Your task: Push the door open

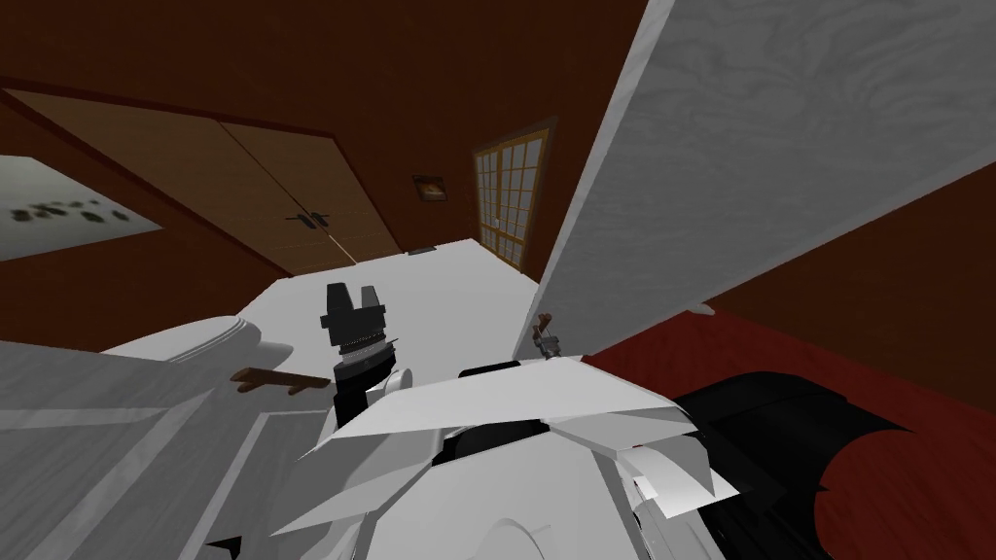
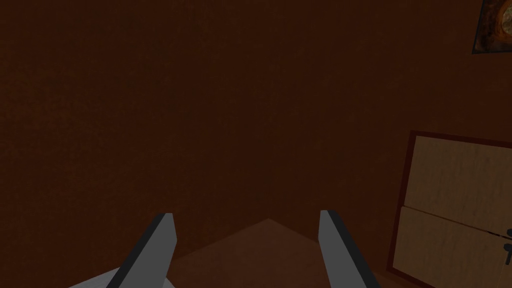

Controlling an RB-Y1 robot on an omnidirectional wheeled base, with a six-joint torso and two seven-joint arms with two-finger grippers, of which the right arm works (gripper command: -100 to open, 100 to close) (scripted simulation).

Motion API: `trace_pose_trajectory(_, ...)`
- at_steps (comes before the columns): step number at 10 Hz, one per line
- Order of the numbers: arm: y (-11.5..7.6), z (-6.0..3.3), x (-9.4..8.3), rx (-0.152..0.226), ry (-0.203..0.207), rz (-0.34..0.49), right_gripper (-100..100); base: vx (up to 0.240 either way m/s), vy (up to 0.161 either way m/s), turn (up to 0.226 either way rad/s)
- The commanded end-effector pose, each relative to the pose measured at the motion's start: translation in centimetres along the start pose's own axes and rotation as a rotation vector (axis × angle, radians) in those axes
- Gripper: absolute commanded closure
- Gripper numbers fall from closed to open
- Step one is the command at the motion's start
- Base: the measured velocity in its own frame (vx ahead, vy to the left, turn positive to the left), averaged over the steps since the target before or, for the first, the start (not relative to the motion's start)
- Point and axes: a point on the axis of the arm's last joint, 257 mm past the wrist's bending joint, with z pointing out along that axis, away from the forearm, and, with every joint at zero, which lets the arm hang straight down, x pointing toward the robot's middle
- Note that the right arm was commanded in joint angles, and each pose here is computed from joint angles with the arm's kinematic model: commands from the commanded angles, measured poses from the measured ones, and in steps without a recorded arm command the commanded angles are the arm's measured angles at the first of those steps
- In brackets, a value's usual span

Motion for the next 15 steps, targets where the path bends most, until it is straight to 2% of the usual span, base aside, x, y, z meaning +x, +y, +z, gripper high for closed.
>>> trace_pose_trajectory(1,1.9,-0.31,0.3,-0.022,0.003,-0.025,100,0.184,0.066,-0.016)
trace_pose_trajectory(2,3.0,-0.49,0.4,-0.039,0.003,-0.036,100,0.203,0.044,-0.023)
trace_pose_trajectory(3,3.0,-0.49,0.4,-0.039,0.003,-0.036,100,0.137,0.042,-0.003)
trace_pose_trajectory(5,4.8,-0.84,0.5,-0.077,0.004,-0.046,100,0.174,0.035,-0.022)
trace_pose_trajectory(6,4.8,-0.84,0.5,-0.077,0.004,-0.046,100,0.138,0.030,0.002)
trace_pose_trajectory(9,6.5,-1.42,0.5,-0.140,0.006,-0.038,100,0.193,0.065,-0.026)
trace_pose_trajectory(13,7.2,-2.26,0.1,-0.230,0.008,0.011,100,0.197,0.038,-0.039)
trace_pose_trajectory(14,6.9,-2.19,-0.1,-0.215,-0.001,0.005,100,0.083,0.004,-0.012)
trace_pose_trajectory(15,8.9,-2.52,0.3,-0.238,0.004,-0.020,100,0.132,0.026,0.011)
